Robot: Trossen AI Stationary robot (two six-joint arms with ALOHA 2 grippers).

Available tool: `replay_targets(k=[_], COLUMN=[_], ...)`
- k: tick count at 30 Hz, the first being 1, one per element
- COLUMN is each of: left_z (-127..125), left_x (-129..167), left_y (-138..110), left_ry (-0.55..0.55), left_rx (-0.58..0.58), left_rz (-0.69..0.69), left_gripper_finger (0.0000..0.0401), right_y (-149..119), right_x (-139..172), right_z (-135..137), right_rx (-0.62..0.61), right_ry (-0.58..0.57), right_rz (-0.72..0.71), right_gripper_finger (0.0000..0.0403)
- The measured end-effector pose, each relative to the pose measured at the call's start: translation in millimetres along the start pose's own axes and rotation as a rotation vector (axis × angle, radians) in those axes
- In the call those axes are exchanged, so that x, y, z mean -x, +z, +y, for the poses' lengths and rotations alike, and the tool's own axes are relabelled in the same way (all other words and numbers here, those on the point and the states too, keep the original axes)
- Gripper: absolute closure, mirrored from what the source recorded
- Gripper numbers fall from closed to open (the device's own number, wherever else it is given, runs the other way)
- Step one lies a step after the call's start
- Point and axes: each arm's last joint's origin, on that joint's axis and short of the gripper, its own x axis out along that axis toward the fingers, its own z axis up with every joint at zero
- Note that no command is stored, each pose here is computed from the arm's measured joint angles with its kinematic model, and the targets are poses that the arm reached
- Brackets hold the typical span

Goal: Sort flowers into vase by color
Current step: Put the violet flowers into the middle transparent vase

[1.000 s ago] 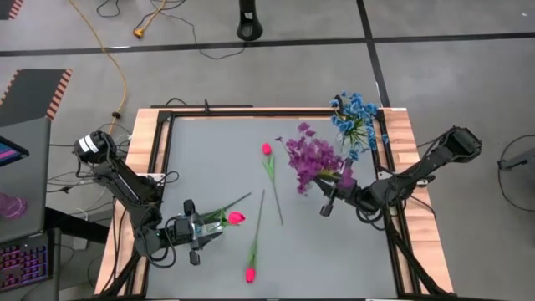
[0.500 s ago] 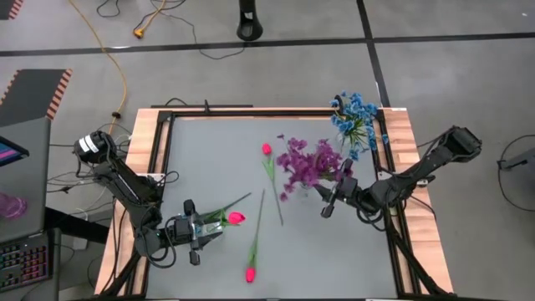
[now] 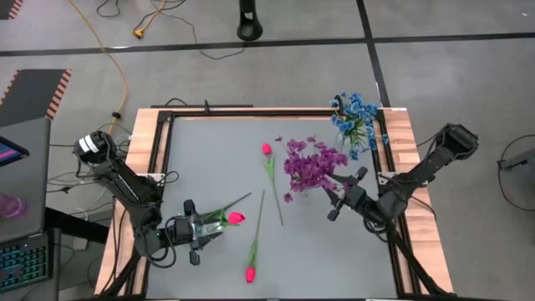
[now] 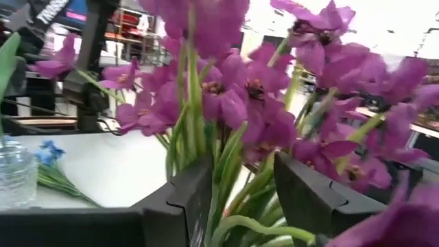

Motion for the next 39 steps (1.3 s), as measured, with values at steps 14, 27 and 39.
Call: replay_targets(k=[14, 27, 39], left_z=[0, 0, 0], left_x=[0, 0, 0], left_y=[0, 0, 0], left_ry=[0.0, 0.0, 0.0], left_rx=[0.0, 0.0, -0.001], left_rz=[0.0, 0.0, 0.0], left_gripper_finger=[0.0237, 0.0237, 0.0237], right_y=[2, 29, 70], right_x=[17, 30, 37], right_z=[-1, 1, 3], right_rx=[-0.097, -0.098, 0.02], right_ry=[-0.115, -0.062, -0.019], right_rz=[0.05, 0.048, 0.044], right_gripper_finger=[0.022, 0.022, 0.022])
